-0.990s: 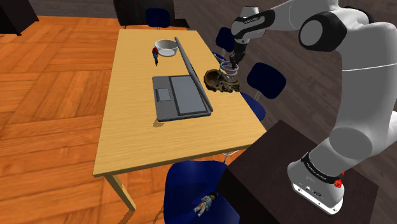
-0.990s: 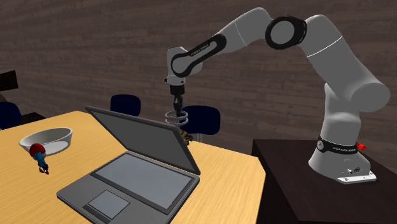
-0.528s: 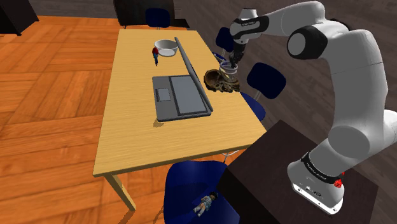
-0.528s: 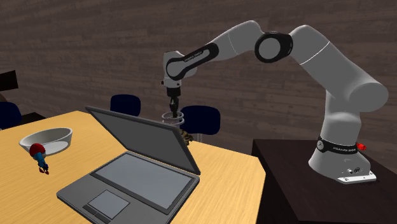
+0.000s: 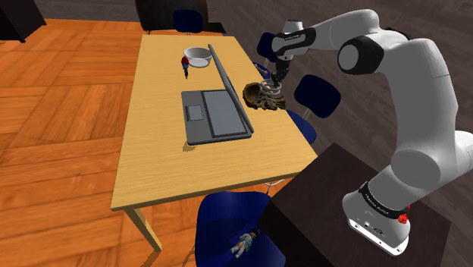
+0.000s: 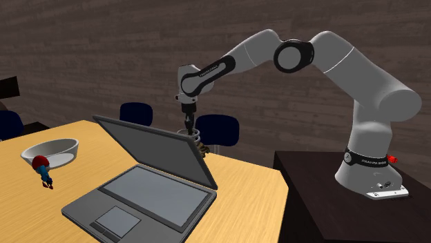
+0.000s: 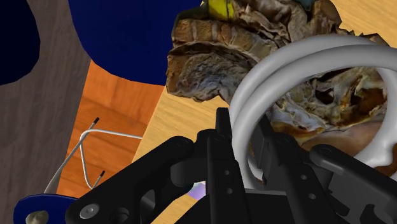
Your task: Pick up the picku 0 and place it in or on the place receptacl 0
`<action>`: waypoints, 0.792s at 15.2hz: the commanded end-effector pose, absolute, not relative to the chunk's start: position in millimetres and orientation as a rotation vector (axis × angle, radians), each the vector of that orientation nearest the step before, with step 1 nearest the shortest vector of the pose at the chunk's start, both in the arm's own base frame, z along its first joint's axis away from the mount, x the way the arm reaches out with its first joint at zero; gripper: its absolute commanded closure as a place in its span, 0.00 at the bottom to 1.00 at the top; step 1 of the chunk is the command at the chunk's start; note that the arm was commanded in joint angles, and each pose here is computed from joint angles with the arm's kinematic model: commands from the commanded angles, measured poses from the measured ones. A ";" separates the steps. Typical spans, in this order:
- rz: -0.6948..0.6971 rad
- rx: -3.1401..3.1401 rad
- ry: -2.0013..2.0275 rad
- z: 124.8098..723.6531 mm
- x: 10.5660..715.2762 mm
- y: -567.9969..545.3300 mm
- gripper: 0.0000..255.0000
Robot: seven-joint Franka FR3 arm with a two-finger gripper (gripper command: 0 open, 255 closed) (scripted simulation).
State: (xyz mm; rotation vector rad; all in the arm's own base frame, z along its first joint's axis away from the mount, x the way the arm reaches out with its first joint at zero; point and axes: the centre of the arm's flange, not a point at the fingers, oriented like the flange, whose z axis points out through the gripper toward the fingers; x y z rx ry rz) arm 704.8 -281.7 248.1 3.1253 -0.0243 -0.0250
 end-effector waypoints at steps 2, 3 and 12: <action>-0.024 3.125 -0.024 236.5 704.6 -281.5 1.00; -0.024 3.125 -0.024 236.5 704.7 -281.5 1.00; -0.024 3.125 -0.024 236.5 704.7 -281.5 0.00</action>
